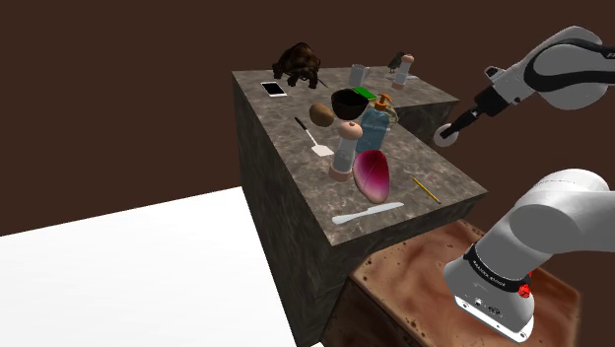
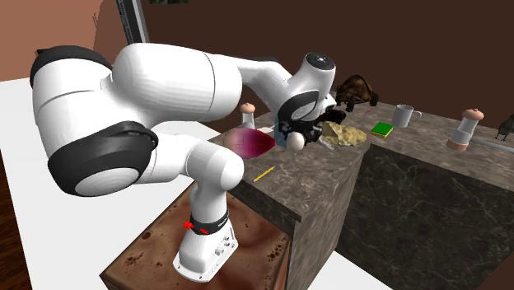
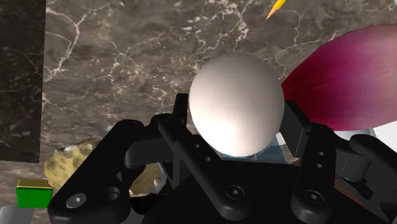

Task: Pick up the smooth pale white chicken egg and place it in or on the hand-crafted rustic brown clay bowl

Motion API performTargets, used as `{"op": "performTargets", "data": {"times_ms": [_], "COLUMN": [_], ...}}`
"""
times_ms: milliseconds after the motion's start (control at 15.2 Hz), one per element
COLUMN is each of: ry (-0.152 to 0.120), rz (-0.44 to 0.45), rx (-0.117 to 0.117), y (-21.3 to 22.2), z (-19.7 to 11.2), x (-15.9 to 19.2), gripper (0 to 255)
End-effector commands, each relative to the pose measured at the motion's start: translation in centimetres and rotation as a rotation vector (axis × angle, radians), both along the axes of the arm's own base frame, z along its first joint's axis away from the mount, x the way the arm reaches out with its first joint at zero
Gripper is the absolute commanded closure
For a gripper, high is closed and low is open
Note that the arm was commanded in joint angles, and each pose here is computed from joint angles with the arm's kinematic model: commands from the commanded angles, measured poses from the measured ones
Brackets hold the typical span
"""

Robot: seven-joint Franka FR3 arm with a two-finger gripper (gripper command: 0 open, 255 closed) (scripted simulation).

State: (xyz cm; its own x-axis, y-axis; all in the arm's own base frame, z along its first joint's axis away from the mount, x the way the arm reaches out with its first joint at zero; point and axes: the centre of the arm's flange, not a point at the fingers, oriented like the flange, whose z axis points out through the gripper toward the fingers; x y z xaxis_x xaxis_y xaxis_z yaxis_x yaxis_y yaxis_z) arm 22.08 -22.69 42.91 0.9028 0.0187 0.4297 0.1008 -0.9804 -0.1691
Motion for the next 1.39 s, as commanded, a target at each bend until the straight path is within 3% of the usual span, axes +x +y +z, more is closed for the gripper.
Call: {"op": "performTargets", "data": {"times_ms": [0, 660, 1320], "ry": [0.0, 0.0, 0.0], "rz": [0.0, 0.0, 0.0], "rx": [0.0, 0.0, 0.0], "y": [-0.1, -0.1, -2.1], "z": [1.0, 6.1, 6.4], "x": [0.1, 0.1, 13.1], "gripper": [255, 255, 255]}}
